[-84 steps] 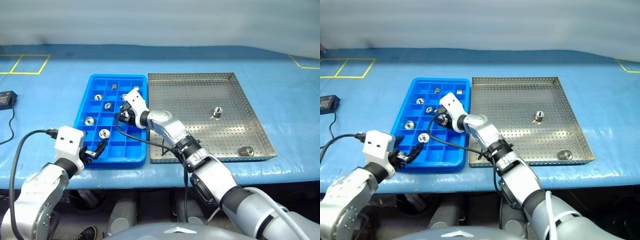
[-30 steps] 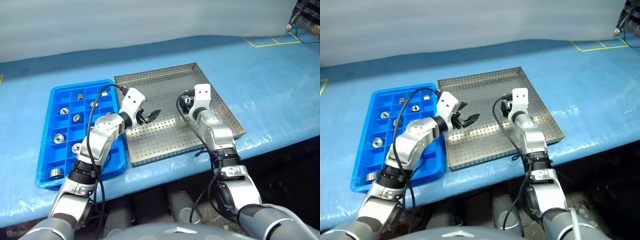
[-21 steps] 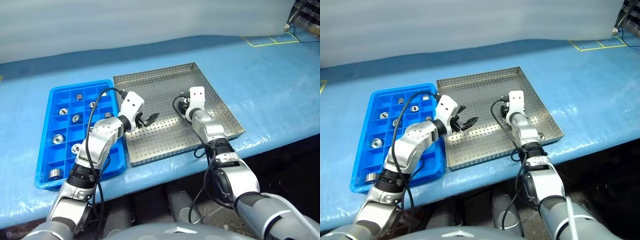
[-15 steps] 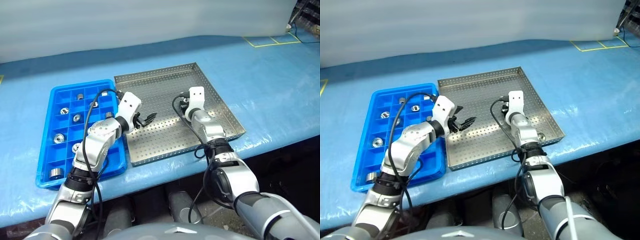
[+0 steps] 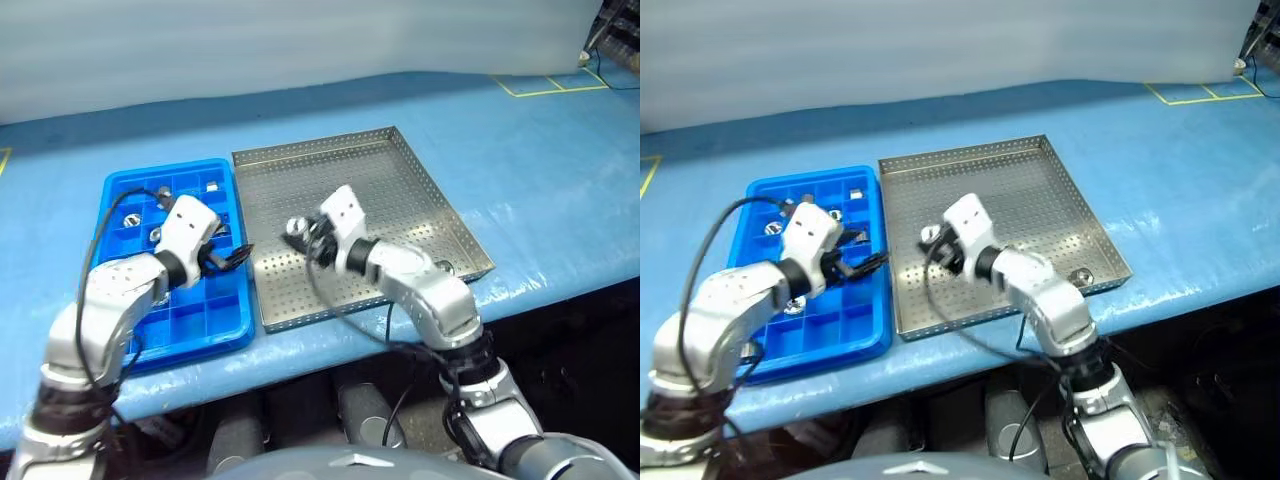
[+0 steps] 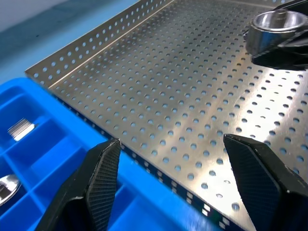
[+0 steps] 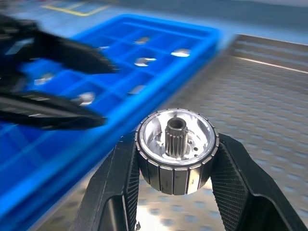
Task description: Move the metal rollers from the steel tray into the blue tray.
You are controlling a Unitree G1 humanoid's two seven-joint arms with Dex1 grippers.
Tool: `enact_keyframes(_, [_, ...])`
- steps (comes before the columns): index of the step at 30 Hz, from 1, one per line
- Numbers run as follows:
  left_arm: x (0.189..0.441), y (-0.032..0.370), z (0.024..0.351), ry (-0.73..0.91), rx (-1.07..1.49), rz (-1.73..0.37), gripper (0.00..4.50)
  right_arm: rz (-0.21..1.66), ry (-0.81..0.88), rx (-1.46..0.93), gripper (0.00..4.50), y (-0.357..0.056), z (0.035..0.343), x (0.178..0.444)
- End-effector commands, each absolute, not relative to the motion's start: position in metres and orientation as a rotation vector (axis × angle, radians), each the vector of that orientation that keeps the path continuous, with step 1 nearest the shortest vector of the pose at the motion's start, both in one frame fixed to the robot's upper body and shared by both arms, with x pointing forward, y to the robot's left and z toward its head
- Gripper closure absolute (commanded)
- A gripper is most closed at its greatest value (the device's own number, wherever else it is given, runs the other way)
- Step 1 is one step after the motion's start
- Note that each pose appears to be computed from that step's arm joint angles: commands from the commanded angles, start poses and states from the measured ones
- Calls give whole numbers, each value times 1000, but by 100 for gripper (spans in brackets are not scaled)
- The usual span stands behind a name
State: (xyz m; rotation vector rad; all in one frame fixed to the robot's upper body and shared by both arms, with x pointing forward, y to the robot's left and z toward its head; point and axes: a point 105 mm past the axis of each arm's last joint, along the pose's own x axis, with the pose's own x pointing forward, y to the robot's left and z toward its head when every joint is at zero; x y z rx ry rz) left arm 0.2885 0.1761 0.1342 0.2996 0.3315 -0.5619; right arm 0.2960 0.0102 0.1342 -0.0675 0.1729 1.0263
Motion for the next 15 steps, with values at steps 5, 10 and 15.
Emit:
enact_keyframes(5, [265,209,158,315,251,-491,75,1229,149,-62,277,62,151,262])
enact_keyframes(10, [256,238,152,375,290,-367,75,1324,219,-71,277,90,134,243])
enact_keyframes(15, [252,243,148,386,284,-330,75,1370,276,-64,277,100,121,235])
